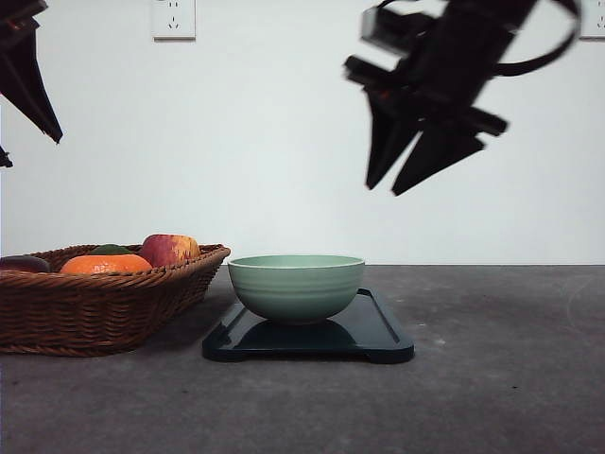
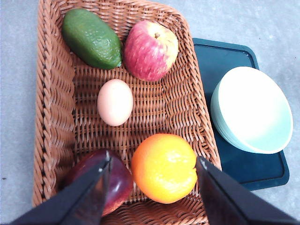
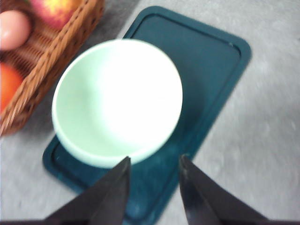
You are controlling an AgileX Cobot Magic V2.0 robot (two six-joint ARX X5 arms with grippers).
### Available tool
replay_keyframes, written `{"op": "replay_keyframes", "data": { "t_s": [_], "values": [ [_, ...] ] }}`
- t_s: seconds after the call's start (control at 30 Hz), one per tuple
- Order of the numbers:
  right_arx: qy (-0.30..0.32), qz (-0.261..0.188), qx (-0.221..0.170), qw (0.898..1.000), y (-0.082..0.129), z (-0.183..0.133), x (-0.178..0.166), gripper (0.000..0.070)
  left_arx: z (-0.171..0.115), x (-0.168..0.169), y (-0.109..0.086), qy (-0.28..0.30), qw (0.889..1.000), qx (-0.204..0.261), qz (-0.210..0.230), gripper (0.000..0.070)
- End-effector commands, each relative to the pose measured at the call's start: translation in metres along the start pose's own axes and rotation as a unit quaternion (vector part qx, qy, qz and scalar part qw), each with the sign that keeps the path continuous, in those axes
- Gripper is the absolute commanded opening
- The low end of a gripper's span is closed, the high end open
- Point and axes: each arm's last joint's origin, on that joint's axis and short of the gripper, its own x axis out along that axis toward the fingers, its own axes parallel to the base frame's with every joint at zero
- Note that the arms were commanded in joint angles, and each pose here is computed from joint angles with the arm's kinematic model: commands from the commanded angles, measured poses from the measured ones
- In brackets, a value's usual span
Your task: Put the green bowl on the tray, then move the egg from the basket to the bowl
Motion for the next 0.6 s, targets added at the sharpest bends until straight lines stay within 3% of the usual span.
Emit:
{"op": "replay_keyframes", "data": {
  "t_s": [0.0,0.23,0.33,0.57],
  "values": [
    [-0.012,0.003,-0.008,1.000,0.001,-0.011,-0.007,0.0192,0.006,-0.001,-0.002,-0.006,1.000,0.008,-0.004,0.0350],
    [-0.037,-0.019,-0.008,0.999,-0.003,-0.067,-0.041,0.0192,0.006,-0.001,-0.002,-0.006,1.000,0.009,-0.004,0.0350],
    [-0.040,-0.023,0.010,0.999,-0.004,-0.086,-0.055,0.0192,0.005,-0.001,-0.002,-0.001,1.000,0.014,-0.003,0.0350],
    [-0.028,-0.045,0.034,0.998,-0.004,-0.111,-0.084,0.0193,0.002,0.002,-0.004,0.019,1.000,0.020,-0.006,0.0350]
  ]
}}
